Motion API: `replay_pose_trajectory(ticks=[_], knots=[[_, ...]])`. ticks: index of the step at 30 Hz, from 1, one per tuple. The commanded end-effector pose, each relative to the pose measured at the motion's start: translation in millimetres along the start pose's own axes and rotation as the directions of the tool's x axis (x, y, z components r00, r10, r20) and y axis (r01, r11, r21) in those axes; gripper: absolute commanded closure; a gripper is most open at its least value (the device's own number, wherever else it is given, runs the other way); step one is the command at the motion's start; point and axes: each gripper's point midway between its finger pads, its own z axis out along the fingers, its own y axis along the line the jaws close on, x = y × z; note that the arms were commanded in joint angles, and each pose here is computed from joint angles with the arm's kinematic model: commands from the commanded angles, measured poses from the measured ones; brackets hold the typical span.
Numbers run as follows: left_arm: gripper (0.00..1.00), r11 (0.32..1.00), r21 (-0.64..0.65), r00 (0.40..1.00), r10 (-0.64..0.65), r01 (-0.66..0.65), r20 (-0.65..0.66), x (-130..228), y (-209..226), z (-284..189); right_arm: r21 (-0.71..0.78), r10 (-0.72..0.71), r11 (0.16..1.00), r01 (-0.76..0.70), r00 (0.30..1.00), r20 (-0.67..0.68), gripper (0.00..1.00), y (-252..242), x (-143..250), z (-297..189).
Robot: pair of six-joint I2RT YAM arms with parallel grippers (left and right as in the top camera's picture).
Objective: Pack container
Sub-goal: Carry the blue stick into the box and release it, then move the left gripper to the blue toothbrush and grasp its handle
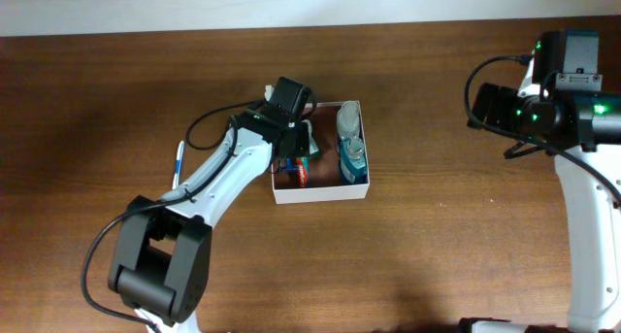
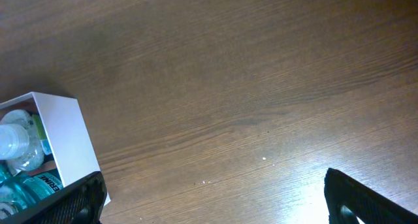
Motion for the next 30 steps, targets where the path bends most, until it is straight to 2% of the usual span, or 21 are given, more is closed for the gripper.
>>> replay_pose_trajectory(ticks=[1, 4, 11, 13, 15, 20, 23, 27, 30], knots=[[0.8, 1.0, 0.019, 1.0, -0.004, 0.004, 0.001, -3.2, -6.1, 0.5, 0.006, 0.011, 1.0, -0.011, 1.0, 0.01, 0.02, -2.3, -3.2, -1.2], [0.73, 0.999, 0.051, 1.0, -0.003, 0.004, -0.018, 0.3, -11.5, 0.3, 0.006, 0.011, 1.0, -0.011, 1.0, 0.01, 0.02, -2.3, -3.3, -1.2], [0.72, 0.999, 0.05, 0.999, 0.002, 0.0, -0.048, 0.9, -12.0, -11.2, 0.006, 0.011, 1.0, -0.011, 1.0, 0.01, 0.02, -2.3, -3.2, -1.2], [0.73, 0.998, 0.051, 0.998, 0.036, -0.033, -0.044, -5.7, -13.1, -25.2, 0.006, 0.011, 1.0, -0.011, 1.0, 0.01, 0.02, -2.3, -3.2, -1.2], [0.73, 0.992, 0.041, 0.992, 0.121, -0.12, -0.031, -15.9, -12.4, -47.8, 0.006, 0.011, 1.0, -0.011, 1.0, 0.01, 0.01, -2.3, -3.3, -1.2], [0.74, 0.959, -0.119, 0.966, 0.257, -0.257, -0.015, -33.5, 21.9, -89.6, 0.006, 0.011, 1.0, -0.011, 1.0, 0.01, 0.02, -2.3, -3.3, -1.2], [0.74, 0.935, -0.168, 0.949, 0.312, -0.314, -0.039, -33.3, 39.7, -99.5, 0.006, 0.011, 1.0, -0.011, 1.0, 0.01, 0.02, -2.3, -3.3, -1.2], [0.72, 0.941, -0.209, 0.963, 0.256, -0.268, -0.08, -34.9, 78.2, -98.6, 0.006, 0.011, 1.0, -0.011, 1.0, 0.01, 0.02, -2.3, -3.3, -1.2], [0.67, 0.953, -0.231, 0.98, 0.181, -0.195, -0.078, -41.6, 109.7, -98.4, 0.006, 0.011, 1.0, -0.011, 1.0, 0.01, 0.02, -2.3, -3.3, -1.2]])
